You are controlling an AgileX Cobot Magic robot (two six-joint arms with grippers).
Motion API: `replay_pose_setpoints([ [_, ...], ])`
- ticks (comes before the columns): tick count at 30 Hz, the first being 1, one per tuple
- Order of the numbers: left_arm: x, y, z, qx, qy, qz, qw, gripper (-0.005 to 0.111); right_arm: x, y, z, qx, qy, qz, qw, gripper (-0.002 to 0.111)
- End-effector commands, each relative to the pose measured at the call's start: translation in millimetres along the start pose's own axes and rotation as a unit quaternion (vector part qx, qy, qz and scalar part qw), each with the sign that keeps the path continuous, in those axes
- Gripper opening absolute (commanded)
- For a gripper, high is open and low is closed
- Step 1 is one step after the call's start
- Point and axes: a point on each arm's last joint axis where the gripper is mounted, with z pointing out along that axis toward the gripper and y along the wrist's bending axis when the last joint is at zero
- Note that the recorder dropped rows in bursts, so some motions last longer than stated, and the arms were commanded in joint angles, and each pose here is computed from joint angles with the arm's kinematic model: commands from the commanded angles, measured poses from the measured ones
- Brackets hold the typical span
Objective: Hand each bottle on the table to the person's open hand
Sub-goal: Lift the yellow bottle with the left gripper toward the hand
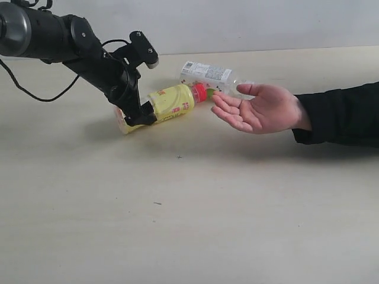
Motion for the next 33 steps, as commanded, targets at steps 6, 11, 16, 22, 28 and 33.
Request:
replay_pose_setpoints([
  [6,10,1.8,18,-0.010,0.003,-0.009,1.000,0.096,1,0,1,0.001,-0.002,-0.001,1.000,0.000],
  [11,11,1.6,20,-0.010,0.005,-0.008,1.000,0.096,1,0,1,0.001,-0.002,-0.001,1.000,0.000],
  [16,11,1.1,20,-0.007,0.007,-0.008,1.000,0.090,1,0,1,0.001,-0.002,-0.001,1.000,0.000],
  [22,11,0.9,20,-0.006,0.007,-0.008,1.000,0.051,1,0,1,0.001,-0.002,-0.001,1.000,0.000],
  [28,11,1.6,20,-0.010,0.005,-0.008,1.000,0.006,1,0,1,0.001,-0.002,-0.001,1.000,0.000],
  [33,4,3.4,6,-0.012,-0.003,-0.005,1.000,0.000,1,0,1,0.001,-0.002,-0.001,1.000,0.000],
])
